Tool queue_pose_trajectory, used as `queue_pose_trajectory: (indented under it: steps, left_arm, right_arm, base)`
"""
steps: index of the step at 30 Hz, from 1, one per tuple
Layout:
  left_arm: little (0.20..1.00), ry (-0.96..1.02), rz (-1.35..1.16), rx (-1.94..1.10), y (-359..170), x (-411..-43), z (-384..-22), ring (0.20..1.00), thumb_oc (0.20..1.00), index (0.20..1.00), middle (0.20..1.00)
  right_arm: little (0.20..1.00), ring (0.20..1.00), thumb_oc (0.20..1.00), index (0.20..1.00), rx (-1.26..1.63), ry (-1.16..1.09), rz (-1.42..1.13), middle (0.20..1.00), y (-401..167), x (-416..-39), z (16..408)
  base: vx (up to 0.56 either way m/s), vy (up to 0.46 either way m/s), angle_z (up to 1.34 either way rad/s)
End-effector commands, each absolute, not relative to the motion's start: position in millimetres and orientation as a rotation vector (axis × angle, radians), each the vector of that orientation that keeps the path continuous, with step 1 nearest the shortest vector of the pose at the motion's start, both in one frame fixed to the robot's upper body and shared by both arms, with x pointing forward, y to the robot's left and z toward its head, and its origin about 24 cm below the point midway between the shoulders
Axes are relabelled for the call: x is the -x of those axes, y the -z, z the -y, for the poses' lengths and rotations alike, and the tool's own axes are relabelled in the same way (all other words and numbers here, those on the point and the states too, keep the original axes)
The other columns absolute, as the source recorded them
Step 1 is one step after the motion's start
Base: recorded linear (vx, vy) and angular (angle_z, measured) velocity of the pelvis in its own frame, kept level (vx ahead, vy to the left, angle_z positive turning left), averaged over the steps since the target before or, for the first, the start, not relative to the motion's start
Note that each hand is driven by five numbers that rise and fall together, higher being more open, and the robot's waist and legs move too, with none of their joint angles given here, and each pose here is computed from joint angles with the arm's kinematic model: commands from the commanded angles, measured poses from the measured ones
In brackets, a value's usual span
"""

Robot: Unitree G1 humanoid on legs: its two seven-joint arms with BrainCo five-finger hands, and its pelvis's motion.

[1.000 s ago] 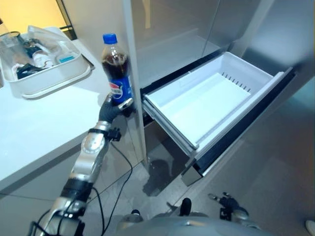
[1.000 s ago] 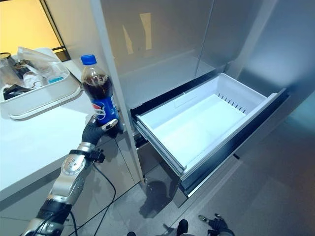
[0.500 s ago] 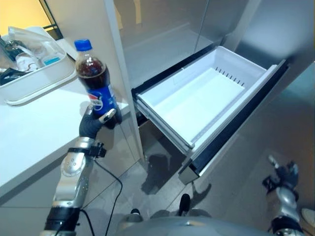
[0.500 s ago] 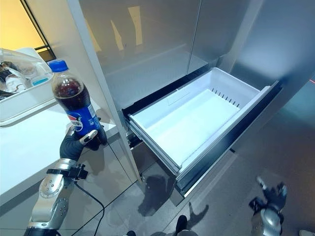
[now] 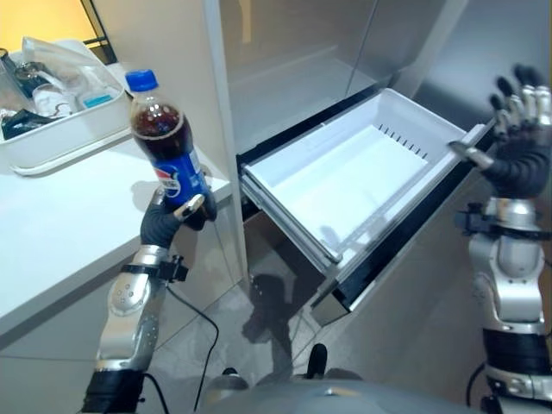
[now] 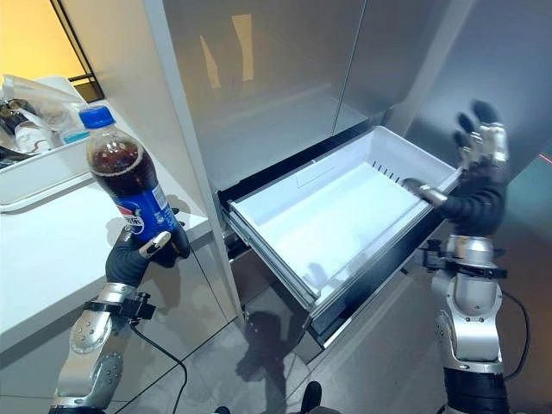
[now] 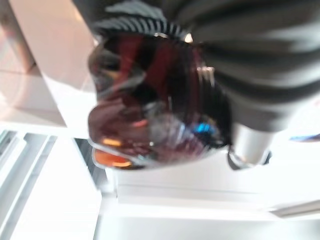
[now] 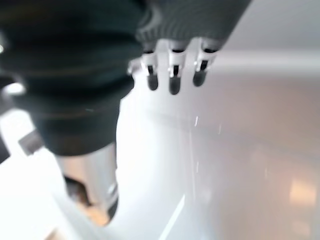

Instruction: Take the drinks into the refrigerator

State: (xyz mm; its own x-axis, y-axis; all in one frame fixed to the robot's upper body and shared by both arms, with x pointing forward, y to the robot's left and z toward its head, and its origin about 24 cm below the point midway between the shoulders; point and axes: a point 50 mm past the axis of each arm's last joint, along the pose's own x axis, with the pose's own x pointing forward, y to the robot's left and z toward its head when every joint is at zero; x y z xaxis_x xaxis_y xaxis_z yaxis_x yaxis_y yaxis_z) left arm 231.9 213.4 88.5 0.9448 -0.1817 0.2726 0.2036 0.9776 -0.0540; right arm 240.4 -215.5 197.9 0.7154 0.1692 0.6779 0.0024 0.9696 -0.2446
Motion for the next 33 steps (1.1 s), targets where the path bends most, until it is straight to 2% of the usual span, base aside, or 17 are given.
queue_pose_trajectory:
  steps: [1,2,3,4,6,12,16,20,26,33]
  left_arm:
    - [0.2,0.337,0.39,0.069,-111.0,-232.4,-198.4,0.2,0.2,0.2,0.2]
    - [0.2,0.399,0.374,0.03,-109.3,-234.1,-190.9,0.2,0.2,0.2,0.2]
    - [0.2,0.398,0.375,0.03,-109.3,-234.3,-191.1,0.2,0.2,0.2,0.2]
    - [0.2,0.464,0.365,0.01,-108.4,-235.9,-182.1,0.2,0.2,0.2,0.2]
    - [0.2,0.526,0.336,-0.02,-102.9,-237.8,-171.5,0.2,0.2,0.2,0.2]
    - [0.2,0.615,0.277,-0.077,-87.7,-245.2,-147.8,0.2,0.2,0.2,0.2]
    - [0.2,0.625,0.257,-0.124,-80.3,-251.4,-137.6,0.2,0.2,0.2,0.2]
    - [0.2,0.631,0.231,-0.196,-70.8,-258.8,-127.1,0.2,0.2,0.2,0.2]
    - [0.2,0.635,0.295,-0.253,-79.8,-264.8,-116.8,0.2,0.2,0.2,0.2]
    - [0.2,0.685,0.394,-0.32,-94.9,-269.6,-91.3,0.2,0.2,0.2,0.2]
  right_arm:
    - [1.0,1.0,1.0,1.0,0.289,-0.197,0.892,1.0,-230.8,-243.4,206.6]
    - [1.0,1.0,1.0,1.0,0.286,-0.314,0.829,1.0,-224.3,-255.3,192.1]
    - [1.0,1.0,1.0,1.0,0.286,-0.316,0.83,1.0,-224.6,-256.0,191.9]
    - [1.0,1.0,1.0,1.0,0.282,-0.447,0.722,1.0,-210.2,-271.4,174.5]
    - [1.0,1.0,1.0,1.0,0.282,-0.534,0.631,1.0,-196.5,-283.8,161.1]
    - [1.0,1.0,1.0,1.0,0.259,-0.649,0.416,1.0,-151.8,-313.4,122.5]
    - [1.0,1.0,1.0,1.0,0.225,-0.677,0.368,1.0,-138.0,-319.2,101.2]
    - [1.0,1.0,1.0,1.0,0.138,-0.825,0.267,1.0,-119.6,-317.4,63.0]
    - [1.0,1.0,1.0,1.0,-0.006,-0.98,0.262,1.0,-132.0,-312.1,26.3]
    - [1.0,1.0,1.0,1.0,-0.077,-1.033,0.282,1.0,-144.7,-310.2,-10.0]
  base:
    - [0.0,0.0,0.0]
    - [0.0,0.0,0.0]
    - [0.0,0.0,0.0]
    - [0.0,0.0,0.0]
    - [0.0,0.0,0.0]
    - [0.0,0.0,0.0]
    - [0.0,0.0,0.0]
    - [0.02,-0.012,0.01]
    - [0.01,-0.003,0.0]
    - [0.0,0.0,0.0]
